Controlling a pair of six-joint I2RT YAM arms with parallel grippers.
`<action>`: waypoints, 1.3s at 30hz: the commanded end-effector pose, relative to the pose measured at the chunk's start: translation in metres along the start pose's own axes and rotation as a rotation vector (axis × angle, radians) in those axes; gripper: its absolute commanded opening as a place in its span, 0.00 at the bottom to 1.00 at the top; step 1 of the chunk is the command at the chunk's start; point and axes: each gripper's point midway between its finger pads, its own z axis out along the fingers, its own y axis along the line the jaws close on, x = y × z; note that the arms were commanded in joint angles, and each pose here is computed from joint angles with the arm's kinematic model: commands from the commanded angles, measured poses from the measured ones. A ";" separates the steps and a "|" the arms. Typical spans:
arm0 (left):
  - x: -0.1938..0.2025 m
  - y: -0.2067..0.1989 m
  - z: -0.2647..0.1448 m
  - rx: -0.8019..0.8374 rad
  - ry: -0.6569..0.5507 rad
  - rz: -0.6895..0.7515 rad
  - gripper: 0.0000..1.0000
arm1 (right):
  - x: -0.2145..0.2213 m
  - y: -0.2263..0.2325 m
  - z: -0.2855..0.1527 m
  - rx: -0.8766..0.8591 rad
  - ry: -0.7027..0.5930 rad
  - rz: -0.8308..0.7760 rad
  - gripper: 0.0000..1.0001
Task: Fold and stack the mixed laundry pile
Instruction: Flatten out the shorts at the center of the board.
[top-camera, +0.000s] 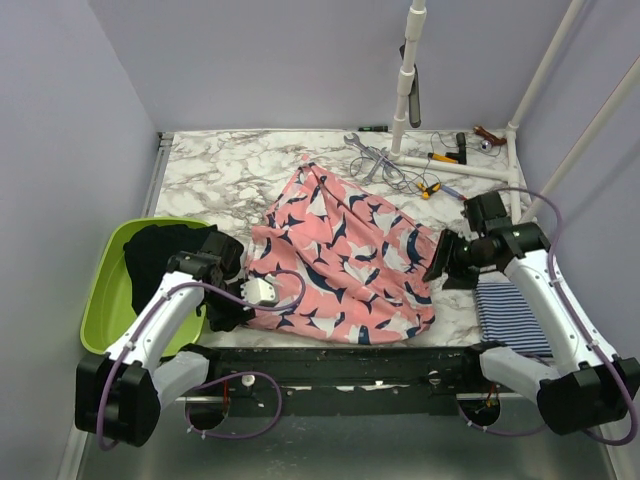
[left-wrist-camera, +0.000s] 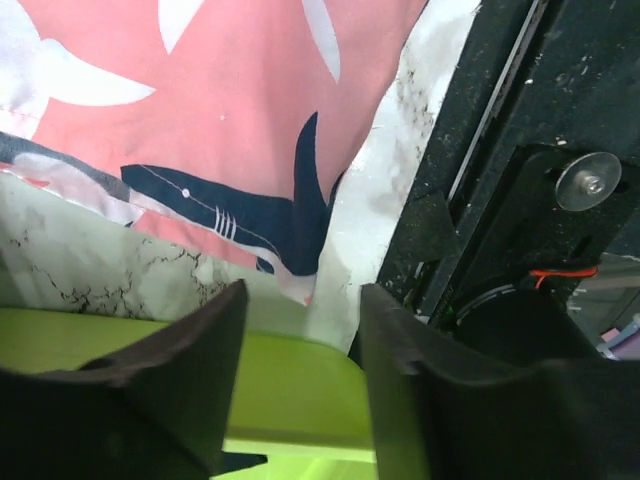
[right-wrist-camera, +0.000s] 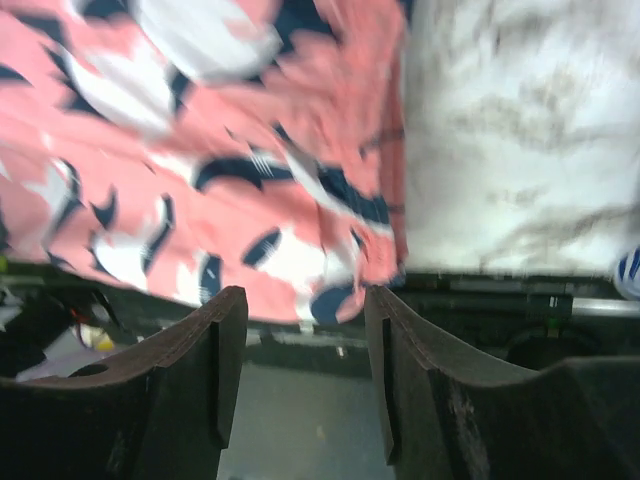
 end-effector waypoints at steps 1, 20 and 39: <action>-0.003 -0.011 -0.018 0.038 -0.001 0.037 0.54 | -0.067 0.016 -0.008 0.007 -0.226 -0.057 0.57; -0.051 0.033 0.045 -0.139 0.052 0.009 0.57 | -0.188 -0.027 0.190 0.261 -0.306 -0.004 0.25; -0.083 0.005 0.006 -0.134 -0.109 0.101 0.65 | -0.251 0.053 0.081 0.062 -0.524 -0.381 0.51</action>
